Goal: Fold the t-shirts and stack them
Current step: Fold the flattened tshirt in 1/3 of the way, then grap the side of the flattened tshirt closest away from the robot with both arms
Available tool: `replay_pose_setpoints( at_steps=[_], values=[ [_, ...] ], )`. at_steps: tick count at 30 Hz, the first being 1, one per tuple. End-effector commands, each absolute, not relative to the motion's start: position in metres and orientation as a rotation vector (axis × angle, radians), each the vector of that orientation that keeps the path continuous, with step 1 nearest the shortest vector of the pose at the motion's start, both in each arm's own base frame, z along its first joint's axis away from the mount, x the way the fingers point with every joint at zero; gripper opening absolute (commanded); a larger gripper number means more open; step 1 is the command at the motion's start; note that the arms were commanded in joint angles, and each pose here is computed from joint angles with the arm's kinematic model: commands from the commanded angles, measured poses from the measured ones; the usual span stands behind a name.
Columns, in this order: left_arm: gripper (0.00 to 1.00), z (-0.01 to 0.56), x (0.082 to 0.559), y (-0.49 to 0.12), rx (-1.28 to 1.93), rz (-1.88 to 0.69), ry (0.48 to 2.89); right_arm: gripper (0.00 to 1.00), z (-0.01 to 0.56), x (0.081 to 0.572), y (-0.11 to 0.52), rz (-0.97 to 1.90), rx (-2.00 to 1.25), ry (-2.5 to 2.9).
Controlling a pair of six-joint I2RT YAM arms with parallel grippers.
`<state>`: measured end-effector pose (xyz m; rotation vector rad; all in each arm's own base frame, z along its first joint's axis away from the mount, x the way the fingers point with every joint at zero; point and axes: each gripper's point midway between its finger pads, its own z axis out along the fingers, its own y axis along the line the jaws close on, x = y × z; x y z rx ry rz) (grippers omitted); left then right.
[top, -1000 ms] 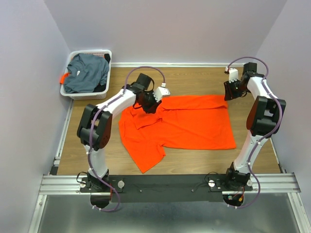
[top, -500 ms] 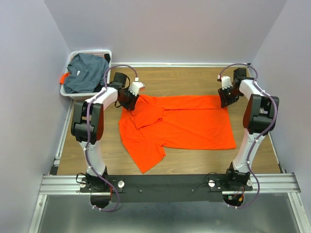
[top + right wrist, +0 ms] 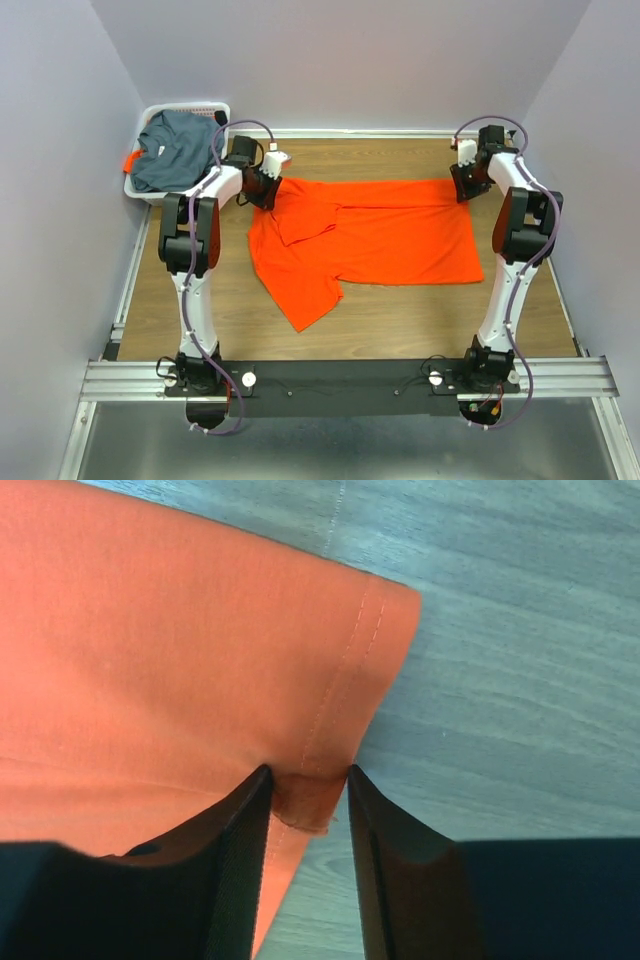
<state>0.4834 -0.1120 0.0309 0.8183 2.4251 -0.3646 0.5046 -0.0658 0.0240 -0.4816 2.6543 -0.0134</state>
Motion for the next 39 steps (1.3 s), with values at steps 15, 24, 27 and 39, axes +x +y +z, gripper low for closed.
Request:
replay_pose_setpoints(
  at_steps=[15, 24, 27, 39],
  values=[
    [0.54, 0.125, 0.335, -0.108, 1.377, -0.472, 2.141, 0.73, 0.126, 0.357, -0.027, 0.058, -0.994, 2.513],
    [0.54, 0.082, 0.257, -0.127, 1.675, -0.325, 2.076, 0.63, 0.083, 0.278, -0.022, 0.001, -1.190, 2.564],
    [0.53, 0.067, 0.240, -0.138, 1.728, -0.331, 2.085, 0.59, 0.070, 0.267, -0.026, -0.037, -1.235, 2.562],
    [0.52, 0.059, 0.242, -0.145, 1.738, -0.371, 2.107, 0.50, 0.033, 0.258, -0.034, -0.085, -1.335, 2.570]
  ],
)
